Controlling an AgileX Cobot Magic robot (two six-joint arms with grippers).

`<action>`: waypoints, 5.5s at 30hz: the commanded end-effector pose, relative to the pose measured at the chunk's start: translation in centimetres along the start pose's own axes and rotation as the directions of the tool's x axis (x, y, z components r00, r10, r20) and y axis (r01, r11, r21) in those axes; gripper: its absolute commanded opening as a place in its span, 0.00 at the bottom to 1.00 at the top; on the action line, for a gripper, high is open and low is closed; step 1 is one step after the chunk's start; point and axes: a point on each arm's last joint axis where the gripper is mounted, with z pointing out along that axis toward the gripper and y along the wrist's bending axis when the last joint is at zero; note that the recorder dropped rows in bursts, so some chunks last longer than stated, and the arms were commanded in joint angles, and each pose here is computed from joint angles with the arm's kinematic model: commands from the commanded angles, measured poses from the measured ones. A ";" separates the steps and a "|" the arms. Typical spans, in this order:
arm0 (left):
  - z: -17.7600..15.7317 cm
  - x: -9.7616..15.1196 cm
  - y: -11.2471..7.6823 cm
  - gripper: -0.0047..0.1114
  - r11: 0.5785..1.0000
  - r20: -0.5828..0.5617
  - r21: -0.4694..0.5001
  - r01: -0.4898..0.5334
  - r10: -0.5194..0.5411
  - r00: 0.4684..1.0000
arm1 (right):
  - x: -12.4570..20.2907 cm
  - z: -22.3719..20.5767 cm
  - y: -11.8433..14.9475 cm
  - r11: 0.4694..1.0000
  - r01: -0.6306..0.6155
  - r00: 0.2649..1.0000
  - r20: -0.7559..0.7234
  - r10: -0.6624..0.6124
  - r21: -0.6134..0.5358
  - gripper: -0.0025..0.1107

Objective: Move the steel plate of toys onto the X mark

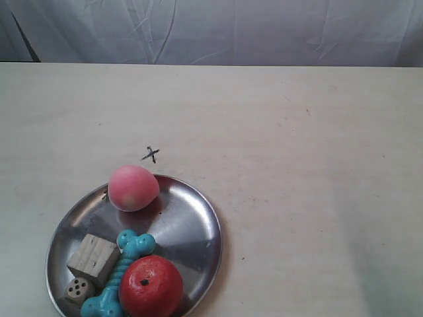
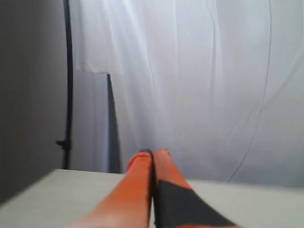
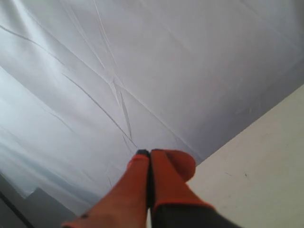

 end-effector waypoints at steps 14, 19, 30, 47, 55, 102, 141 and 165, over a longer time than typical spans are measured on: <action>8.9 -6.3 -1.2 0.04 0.971 -0.264 -0.035 0.238 -0.238 0.935 | -5.5 0.8 4.8 0.992 0.018 0.972 0.236 0.013 -0.128 0.01; 12.0 -0.9 -3.0 0.04 0.969 -0.711 -0.159 0.189 -0.245 0.660 | -1.5 7.5 3.9 0.933 0.297 0.818 -0.558 -0.139 0.202 0.01; 11.4 7.0 -5.6 0.04 0.942 -0.986 -0.162 0.293 -0.167 -0.009 | 6.6 14.8 2.5 0.989 0.144 0.237 -0.969 -0.069 -0.035 0.01; 12.8 11.3 -0.6 0.04 0.792 -0.906 -0.421 0.442 -0.347 -0.242 | 10.3 15.6 -0.2 0.991 0.137 0.096 -0.995 -0.028 -0.015 0.01; 12.7 12.5 -0.4 0.04 0.815 -0.928 -0.362 0.452 -0.274 -0.251 | 13.9 14.6 1.2 0.966 0.200 -0.019 -0.986 -0.163 -0.163 0.01; 12.5 16.0 -0.3 0.33 0.815 -0.942 -0.310 0.489 -0.191 -0.277 | 19.0 14.6 -1.6 0.979 0.201 -0.054 -0.998 0.043 0.031 0.38; 13.1 15.6 -0.8 0.04 0.761 -0.936 -0.342 0.550 -0.224 -0.272 | 24.2 15.7 1.6 0.995 0.051 -0.095 -0.992 -0.080 -0.085 0.01; 23.3 12.5 -1.1 0.04 0.754 -0.959 -0.231 0.615 -0.284 -0.013 | 24.8 25.9 6.3 0.984 0.131 -0.146 -0.984 -0.101 -0.121 0.01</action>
